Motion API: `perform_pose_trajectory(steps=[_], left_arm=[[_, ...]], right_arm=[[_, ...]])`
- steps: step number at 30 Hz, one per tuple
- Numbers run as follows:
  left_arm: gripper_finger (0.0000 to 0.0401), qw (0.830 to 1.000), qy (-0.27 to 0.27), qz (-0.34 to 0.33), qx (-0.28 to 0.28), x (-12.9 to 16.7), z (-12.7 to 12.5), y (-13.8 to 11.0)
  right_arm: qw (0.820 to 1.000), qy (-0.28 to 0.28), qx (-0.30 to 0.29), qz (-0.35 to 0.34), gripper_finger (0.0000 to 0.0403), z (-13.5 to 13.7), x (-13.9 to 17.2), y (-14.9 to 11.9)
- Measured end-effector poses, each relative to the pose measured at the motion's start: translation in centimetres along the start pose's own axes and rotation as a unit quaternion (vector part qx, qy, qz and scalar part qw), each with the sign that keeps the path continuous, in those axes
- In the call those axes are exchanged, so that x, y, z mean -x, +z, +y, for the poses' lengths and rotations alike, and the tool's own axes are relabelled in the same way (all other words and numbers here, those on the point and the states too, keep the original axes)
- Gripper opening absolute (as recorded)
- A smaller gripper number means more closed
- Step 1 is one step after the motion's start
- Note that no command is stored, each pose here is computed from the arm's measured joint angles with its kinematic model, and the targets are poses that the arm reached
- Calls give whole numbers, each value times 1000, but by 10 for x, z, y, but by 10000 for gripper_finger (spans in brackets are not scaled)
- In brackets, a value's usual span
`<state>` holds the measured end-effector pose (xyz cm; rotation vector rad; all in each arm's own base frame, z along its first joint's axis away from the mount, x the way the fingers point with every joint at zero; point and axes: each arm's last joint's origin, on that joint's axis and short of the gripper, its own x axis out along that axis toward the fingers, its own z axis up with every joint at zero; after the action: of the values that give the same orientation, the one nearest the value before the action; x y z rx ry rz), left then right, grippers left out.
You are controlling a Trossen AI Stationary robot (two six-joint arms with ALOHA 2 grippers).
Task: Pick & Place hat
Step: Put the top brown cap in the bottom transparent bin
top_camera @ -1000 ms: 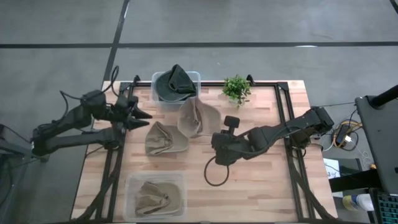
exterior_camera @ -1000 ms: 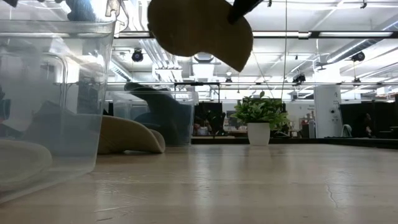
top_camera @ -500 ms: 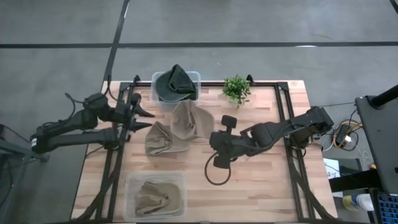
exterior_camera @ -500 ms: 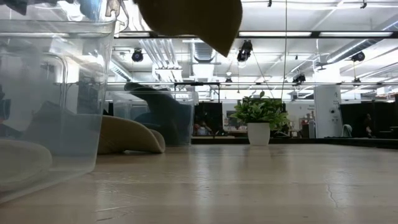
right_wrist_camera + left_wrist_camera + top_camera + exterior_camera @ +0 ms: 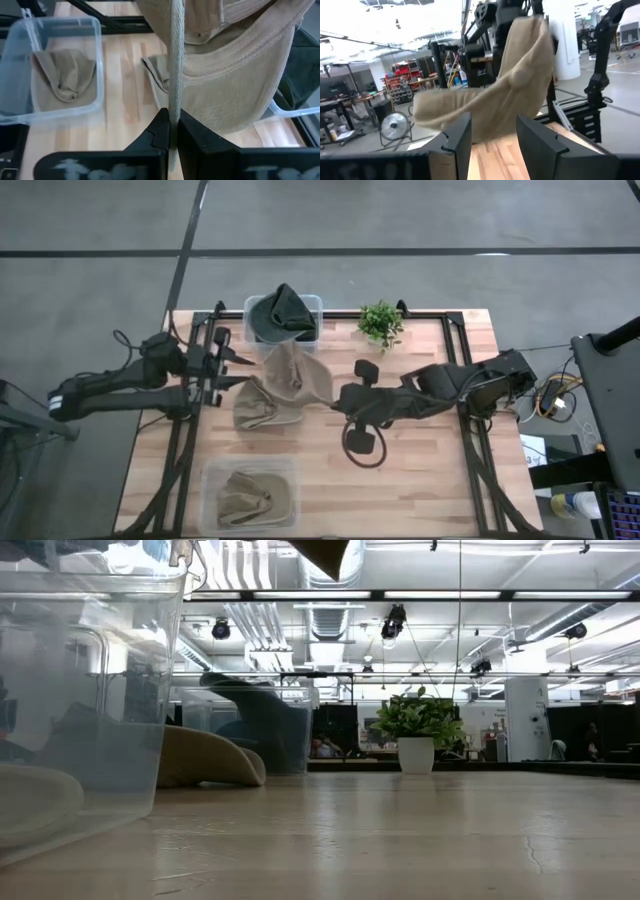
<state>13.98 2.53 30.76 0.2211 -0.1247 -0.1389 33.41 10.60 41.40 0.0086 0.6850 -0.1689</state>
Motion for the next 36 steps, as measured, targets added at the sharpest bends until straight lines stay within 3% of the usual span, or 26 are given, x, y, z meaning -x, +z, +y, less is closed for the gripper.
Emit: perform_pose_trajectory(steps=[12, 23, 30, 36], left_arm=[[147, 1000, 3, -21, -8, -7, 4, 4], [147, 1000, -1, -5, 20, -7, 2, -1], [147, 995, -31, 40, 85, -6, -1, -10], [147, 997, -36, 20, 69, 1, -3, -3]], right_arm=[[999, 1, -7, 32, 13, -6, -18, -9], [999, 17, -14, 47, 13, -13, -23, -9], [998, 27, -21, 49, 13, -21, -20, -5], [996, 49, -29, 70, 13, -27, -22, -7]])
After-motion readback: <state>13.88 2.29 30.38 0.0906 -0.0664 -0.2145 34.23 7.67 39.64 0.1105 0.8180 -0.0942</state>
